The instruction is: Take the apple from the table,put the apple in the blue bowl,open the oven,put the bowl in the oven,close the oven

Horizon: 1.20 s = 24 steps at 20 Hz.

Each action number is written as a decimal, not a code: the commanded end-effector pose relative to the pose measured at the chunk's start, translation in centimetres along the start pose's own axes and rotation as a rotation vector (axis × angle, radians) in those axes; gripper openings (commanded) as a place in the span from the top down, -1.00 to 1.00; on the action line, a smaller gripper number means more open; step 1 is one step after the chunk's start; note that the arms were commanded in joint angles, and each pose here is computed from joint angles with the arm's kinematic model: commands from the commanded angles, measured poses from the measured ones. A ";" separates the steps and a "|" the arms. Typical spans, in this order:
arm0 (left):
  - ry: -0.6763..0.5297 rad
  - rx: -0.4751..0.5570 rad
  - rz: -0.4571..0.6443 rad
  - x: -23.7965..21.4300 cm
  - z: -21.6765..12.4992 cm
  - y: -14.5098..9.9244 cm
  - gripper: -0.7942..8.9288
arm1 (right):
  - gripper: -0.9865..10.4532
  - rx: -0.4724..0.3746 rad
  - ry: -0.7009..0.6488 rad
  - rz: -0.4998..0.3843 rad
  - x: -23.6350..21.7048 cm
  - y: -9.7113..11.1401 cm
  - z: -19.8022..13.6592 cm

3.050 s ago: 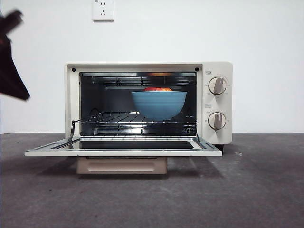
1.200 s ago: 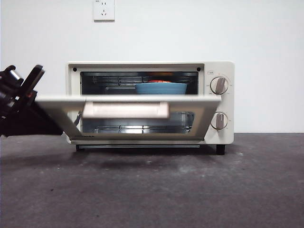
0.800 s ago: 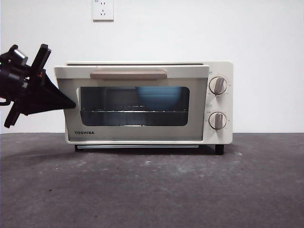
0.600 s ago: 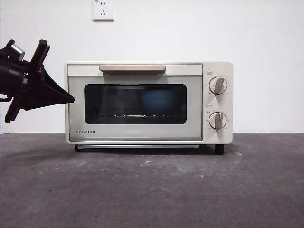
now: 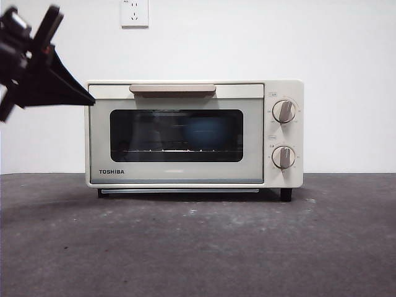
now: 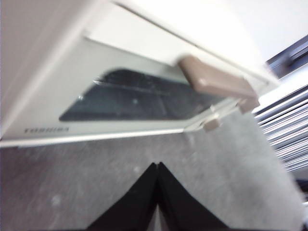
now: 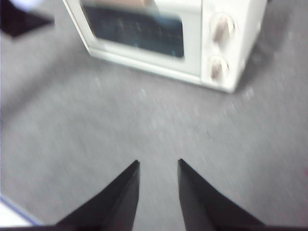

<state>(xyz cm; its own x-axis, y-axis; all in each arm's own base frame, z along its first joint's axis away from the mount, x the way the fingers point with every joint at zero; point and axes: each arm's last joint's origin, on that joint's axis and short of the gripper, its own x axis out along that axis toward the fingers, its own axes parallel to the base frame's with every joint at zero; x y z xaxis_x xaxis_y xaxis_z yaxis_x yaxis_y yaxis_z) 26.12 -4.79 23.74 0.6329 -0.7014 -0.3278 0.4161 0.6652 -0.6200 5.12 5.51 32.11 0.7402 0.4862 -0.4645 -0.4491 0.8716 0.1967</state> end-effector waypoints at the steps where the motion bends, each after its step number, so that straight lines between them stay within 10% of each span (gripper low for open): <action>1: 0.013 0.159 0.076 -1.4 -0.3 -2.5 0.82 | 0.60 -0.022 -0.051 0.026 0.4 0.4 0.3; 9: -0.076 0.333 0.191 -7.6 -3.5 -10.6 0.82 | 0.61 -0.048 -0.238 0.098 4.2 1.3 -0.9; 24: -0.109 0.364 0.210 -10.4 -4.9 -12.0 0.82 | 0.82 -0.046 -0.311 0.131 5.2 1.5 -1.4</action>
<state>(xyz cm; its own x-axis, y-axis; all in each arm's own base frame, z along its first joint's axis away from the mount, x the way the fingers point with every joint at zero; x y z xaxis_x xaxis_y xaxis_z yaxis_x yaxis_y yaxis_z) 11.37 -6.61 30.60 0.7826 -0.5185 -0.3446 0.4524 0.8539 -0.2574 7.66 9.11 28.62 0.7901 0.5921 -0.1586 -0.5595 0.8023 0.2080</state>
